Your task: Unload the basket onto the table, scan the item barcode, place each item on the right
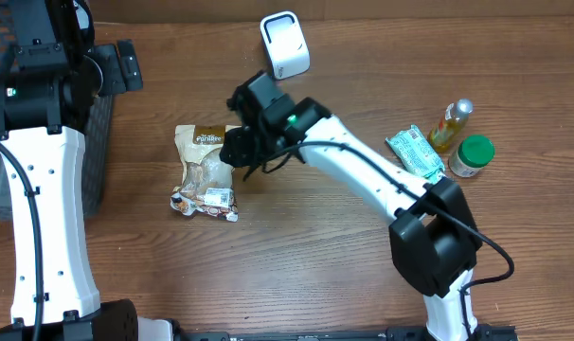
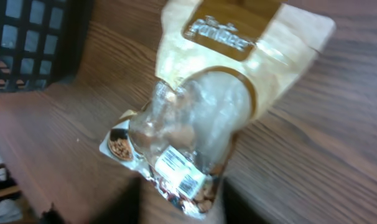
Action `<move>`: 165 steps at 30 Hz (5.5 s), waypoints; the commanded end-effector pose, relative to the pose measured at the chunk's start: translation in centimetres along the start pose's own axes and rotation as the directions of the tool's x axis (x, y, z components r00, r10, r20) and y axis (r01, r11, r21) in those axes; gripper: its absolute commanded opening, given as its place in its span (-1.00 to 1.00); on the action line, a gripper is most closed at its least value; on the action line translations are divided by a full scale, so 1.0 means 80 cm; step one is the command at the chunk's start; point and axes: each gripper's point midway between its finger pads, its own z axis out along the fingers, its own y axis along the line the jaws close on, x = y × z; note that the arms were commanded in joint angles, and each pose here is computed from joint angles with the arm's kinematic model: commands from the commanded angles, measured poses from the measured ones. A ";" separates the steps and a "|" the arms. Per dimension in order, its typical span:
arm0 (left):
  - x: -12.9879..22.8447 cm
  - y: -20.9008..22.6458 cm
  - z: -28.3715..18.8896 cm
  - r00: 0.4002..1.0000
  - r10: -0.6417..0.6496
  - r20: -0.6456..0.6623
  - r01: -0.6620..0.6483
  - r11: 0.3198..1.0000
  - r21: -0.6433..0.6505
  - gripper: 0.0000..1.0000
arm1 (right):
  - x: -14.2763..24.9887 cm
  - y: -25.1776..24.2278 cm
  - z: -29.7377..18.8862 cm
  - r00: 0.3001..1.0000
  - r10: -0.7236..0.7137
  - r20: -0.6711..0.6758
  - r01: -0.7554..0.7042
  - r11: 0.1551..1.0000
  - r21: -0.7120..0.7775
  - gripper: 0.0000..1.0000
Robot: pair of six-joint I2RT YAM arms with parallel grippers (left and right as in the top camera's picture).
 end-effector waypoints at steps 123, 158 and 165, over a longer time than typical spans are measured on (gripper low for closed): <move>0.000 -0.008 0.001 1.000 0.024 0.001 -0.024 1.000 0.011 0.99 | 0.037 -0.169 0.066 0.993 0.114 0.003 -0.108 0.931 0.348 -0.93; 0.000 -0.008 0.001 1.000 0.024 0.001 -0.024 1.000 0.011 0.99 | -0.005 -0.129 0.011 0.993 0.117 0.027 -0.120 0.946 0.301 -0.62; 0.000 -0.008 0.001 1.000 0.024 0.001 -0.024 1.000 0.011 0.99 | -0.007 -0.136 0.024 0.993 0.113 0.034 -0.118 0.944 0.307 -0.64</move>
